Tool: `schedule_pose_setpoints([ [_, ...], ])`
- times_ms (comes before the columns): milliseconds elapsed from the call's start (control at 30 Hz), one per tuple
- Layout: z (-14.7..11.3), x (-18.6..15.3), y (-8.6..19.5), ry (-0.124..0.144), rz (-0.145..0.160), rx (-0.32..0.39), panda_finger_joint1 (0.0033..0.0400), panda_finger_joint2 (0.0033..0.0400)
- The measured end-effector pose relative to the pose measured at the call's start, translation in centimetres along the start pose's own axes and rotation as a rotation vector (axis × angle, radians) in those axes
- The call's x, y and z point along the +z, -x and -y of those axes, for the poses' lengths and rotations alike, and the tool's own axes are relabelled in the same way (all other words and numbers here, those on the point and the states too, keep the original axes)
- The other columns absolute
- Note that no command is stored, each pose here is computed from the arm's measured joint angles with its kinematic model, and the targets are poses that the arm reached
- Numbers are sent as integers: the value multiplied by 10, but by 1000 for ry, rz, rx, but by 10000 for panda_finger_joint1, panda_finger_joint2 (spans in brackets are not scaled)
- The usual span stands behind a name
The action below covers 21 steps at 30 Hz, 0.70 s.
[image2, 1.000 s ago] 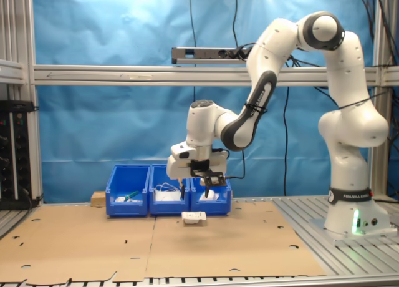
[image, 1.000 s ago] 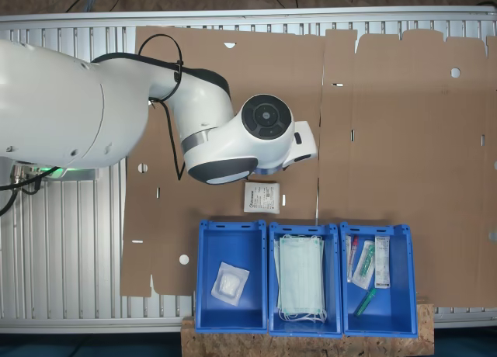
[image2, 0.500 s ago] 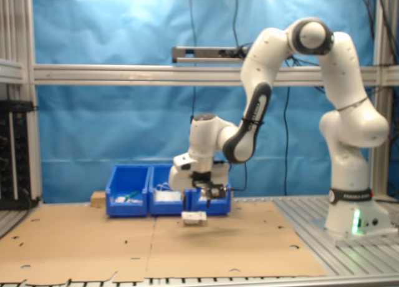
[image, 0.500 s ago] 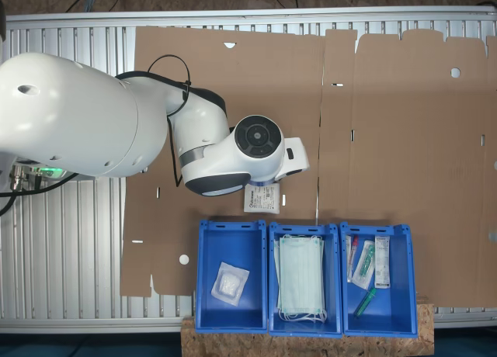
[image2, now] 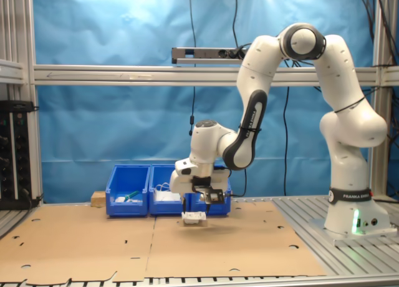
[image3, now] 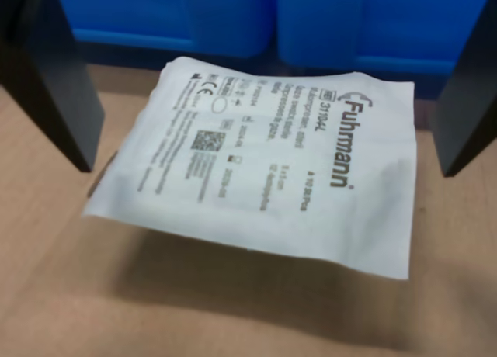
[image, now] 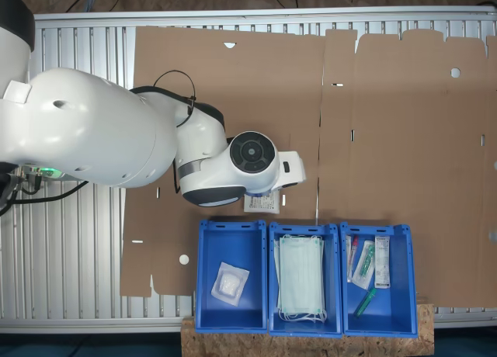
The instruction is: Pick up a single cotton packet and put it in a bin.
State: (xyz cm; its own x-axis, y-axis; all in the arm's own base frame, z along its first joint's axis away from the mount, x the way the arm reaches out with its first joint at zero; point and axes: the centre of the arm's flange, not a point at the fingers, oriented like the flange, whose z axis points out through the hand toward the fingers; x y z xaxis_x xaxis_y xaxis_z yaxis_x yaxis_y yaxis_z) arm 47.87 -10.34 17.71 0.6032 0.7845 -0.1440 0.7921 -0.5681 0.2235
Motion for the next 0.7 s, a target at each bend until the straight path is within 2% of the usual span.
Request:
schedule_pose_setpoints([
  [233,-3,10,9,2,1,17,400,400],
  [700,-15,27,15,23,-2,32,400,400],
])
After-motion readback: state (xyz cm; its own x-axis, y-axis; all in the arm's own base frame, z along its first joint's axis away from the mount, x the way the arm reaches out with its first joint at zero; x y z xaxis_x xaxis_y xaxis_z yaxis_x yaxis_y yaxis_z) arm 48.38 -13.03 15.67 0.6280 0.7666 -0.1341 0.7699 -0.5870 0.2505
